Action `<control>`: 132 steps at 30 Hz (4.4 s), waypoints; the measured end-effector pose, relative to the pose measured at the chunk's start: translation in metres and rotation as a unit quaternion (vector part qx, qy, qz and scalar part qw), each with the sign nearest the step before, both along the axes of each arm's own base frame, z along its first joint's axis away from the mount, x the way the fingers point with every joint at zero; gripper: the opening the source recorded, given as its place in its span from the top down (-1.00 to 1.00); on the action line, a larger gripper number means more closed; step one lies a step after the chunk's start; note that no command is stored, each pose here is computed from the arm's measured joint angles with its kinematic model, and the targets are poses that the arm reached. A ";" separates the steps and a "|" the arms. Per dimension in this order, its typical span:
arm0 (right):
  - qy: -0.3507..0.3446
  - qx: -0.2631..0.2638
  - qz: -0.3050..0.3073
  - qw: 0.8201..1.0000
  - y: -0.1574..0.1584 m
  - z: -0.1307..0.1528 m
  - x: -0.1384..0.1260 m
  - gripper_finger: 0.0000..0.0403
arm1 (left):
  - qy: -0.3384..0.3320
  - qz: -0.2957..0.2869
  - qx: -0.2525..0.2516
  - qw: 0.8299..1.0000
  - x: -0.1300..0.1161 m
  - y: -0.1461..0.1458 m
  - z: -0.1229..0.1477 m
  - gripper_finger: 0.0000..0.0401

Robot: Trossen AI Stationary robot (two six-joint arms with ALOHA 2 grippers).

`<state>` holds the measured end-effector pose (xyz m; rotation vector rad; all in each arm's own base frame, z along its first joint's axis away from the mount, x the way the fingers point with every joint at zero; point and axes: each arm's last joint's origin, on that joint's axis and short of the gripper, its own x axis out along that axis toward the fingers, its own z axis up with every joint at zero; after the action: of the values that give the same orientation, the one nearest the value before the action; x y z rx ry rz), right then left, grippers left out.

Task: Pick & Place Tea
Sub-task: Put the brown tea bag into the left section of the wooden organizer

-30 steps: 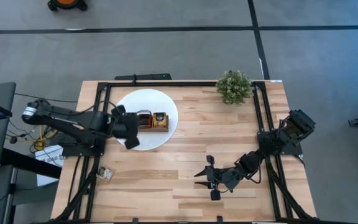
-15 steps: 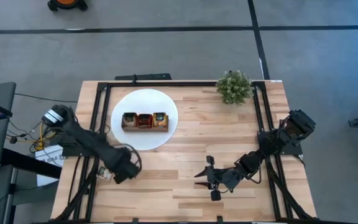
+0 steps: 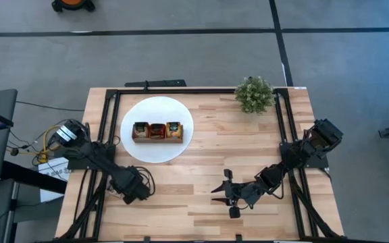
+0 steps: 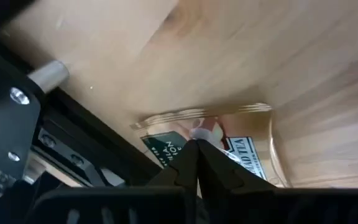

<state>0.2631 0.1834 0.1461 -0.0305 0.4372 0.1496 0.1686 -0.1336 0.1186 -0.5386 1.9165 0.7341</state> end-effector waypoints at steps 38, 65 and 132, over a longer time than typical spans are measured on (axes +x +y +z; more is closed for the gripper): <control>0.009 0.065 -0.021 0.998 -0.009 0.001 0.008 0.41 | -0.323 0.093 0.151 0.930 0.016 -0.049 0.020 0.39; 0.010 0.065 -0.022 0.998 -0.009 0.001 0.008 0.41 | -0.509 0.204 0.057 0.834 0.023 -0.025 -0.003 0.00; 0.011 0.063 -0.021 0.998 -0.009 0.001 0.007 0.41 | -0.095 -0.311 0.366 0.872 0.042 0.052 0.111 1.00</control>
<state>0.2706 0.1740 0.1467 0.1048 0.4497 0.1353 0.2106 -0.0821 0.2291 0.4553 1.3482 0.8528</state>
